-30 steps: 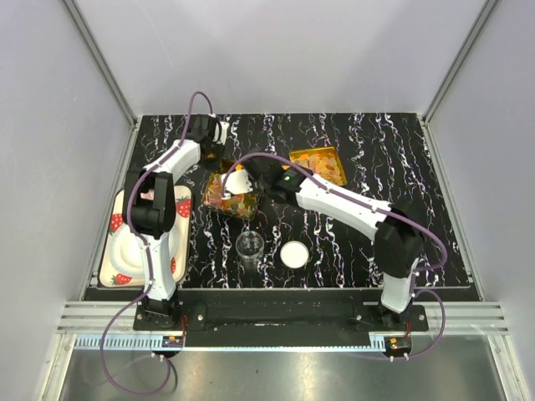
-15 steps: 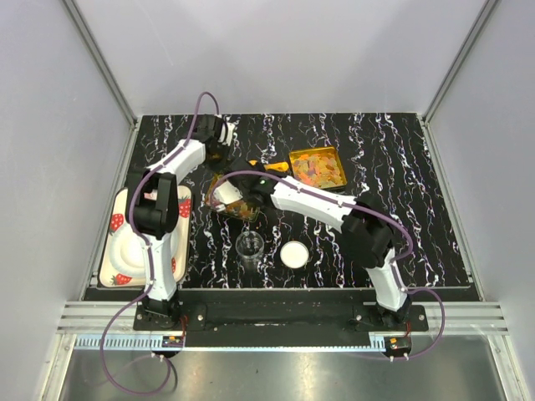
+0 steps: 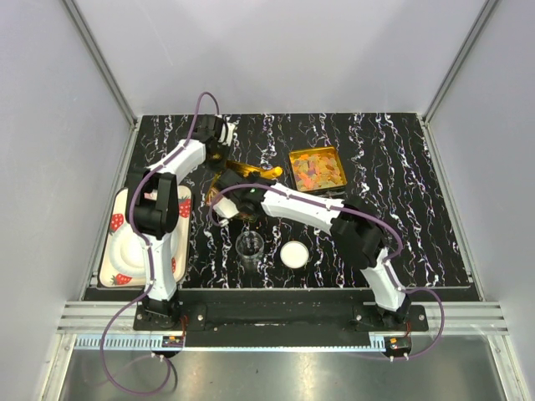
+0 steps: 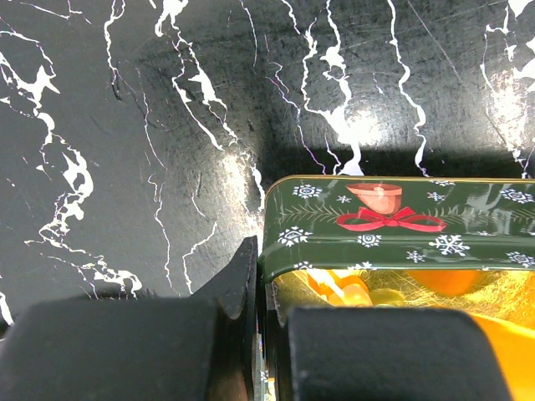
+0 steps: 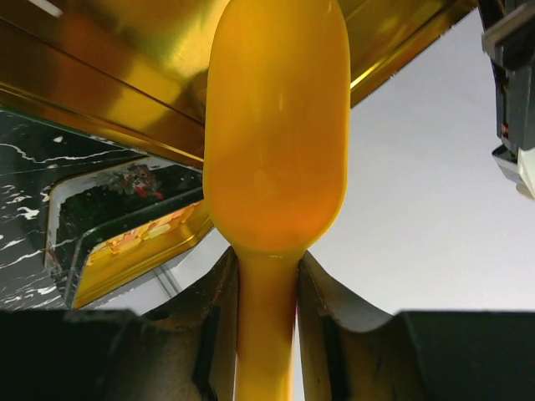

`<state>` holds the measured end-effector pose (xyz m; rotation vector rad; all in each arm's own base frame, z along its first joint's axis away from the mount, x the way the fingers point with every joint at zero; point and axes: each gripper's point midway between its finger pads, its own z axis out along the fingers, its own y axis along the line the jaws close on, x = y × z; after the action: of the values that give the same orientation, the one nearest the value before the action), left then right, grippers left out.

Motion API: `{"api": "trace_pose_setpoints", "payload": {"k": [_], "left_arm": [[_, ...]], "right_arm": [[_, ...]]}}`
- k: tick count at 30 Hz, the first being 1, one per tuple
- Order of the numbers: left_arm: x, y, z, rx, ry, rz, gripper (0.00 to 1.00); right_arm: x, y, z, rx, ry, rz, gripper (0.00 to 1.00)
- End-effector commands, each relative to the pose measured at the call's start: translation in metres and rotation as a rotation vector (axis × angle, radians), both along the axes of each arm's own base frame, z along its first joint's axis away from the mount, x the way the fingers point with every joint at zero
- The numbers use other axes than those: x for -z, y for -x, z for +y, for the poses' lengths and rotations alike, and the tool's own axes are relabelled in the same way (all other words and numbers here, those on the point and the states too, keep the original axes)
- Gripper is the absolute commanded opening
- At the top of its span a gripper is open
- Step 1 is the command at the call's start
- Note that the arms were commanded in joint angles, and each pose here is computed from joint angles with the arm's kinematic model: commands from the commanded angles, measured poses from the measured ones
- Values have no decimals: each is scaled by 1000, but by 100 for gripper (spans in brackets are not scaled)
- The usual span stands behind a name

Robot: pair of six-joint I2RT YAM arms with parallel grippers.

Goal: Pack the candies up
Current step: Scoop the fake candies from the storage box.

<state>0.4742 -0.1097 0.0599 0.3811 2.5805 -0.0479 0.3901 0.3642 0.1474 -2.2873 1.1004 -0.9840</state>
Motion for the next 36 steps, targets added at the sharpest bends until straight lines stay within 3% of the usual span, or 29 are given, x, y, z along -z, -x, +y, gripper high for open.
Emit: {"api": "trace_pose_setpoints", "payload": {"k": [1, 12, 22, 36], "left_arm": [[-35, -14, -2, -1, 15, -99, 0], [-32, -10, -2, -1, 24, -94, 0], [-25, -9, 1, -11, 31, -92, 0], [-25, -8, 0, -14, 71, -92, 0]], "right_arm": [[-10, 7, 10, -15, 1, -7, 0], [18, 13, 17, -7, 25, 20, 0], [46, 47, 21, 50, -80, 285, 0], [72, 64, 21, 143, -206, 473, 0]]}}
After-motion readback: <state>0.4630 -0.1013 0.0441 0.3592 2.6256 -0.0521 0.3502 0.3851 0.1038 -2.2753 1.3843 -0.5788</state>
